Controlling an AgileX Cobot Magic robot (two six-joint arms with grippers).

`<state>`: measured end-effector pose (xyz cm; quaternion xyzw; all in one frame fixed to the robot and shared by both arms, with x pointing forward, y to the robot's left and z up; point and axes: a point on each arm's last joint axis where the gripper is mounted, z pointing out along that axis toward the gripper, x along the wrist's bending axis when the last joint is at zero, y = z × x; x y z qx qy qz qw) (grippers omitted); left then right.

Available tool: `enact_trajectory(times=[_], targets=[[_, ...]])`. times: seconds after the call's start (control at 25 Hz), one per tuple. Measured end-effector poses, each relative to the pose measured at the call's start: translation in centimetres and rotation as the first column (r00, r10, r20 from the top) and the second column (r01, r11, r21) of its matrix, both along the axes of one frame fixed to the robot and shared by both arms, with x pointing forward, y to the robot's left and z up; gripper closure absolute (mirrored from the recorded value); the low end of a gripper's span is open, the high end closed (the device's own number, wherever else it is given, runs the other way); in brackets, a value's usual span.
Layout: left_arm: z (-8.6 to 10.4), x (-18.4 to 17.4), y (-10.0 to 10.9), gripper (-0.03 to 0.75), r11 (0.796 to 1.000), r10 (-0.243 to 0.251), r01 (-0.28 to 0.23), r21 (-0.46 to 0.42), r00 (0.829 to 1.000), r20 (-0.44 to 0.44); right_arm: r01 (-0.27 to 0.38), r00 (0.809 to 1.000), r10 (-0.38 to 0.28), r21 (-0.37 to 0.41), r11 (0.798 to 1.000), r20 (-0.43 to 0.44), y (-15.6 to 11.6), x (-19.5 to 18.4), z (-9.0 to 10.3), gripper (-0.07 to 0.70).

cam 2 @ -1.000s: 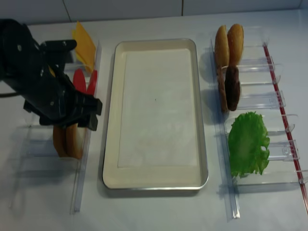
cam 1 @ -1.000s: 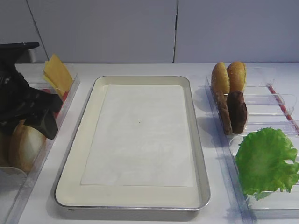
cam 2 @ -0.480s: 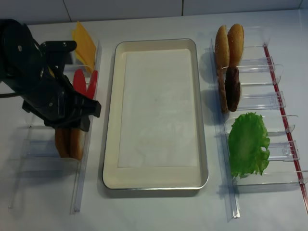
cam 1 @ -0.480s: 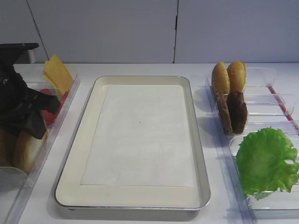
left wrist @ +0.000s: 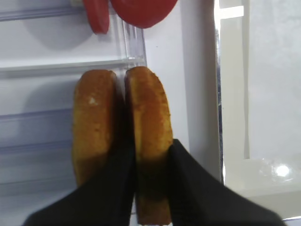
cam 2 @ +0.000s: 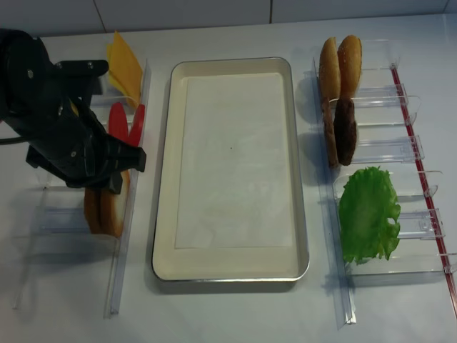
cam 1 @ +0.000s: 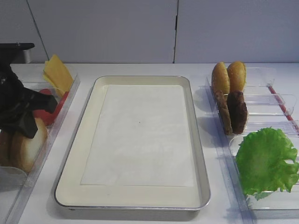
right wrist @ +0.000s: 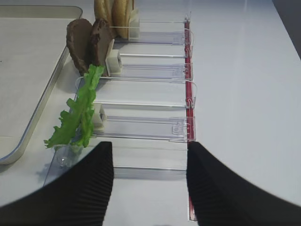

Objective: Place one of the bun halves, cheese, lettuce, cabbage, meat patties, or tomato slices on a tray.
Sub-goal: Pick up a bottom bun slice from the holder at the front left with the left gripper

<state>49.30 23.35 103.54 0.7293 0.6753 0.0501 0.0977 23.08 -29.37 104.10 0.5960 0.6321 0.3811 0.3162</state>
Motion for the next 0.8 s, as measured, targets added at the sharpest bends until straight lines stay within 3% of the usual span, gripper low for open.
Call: enact_trajectory(times=[0.36, 0.8], targets=[[0.4, -0.3, 0.1, 0.552, 1.000, 0.004, -0.004, -0.005, 1.000, 0.010, 0.000, 1.000, 0.000, 0.000, 1.000, 0.000, 0.0, 0.0, 0.0, 0.230], [4.3, -1.6, 0.3, 0.556, 0.999, 0.011, -0.007, -0.040, 0.997, 0.083, 0.000, 1.000, 0.000, 0.000, 1.000, 0.000, 0.0, 0.0, 0.0, 0.230]])
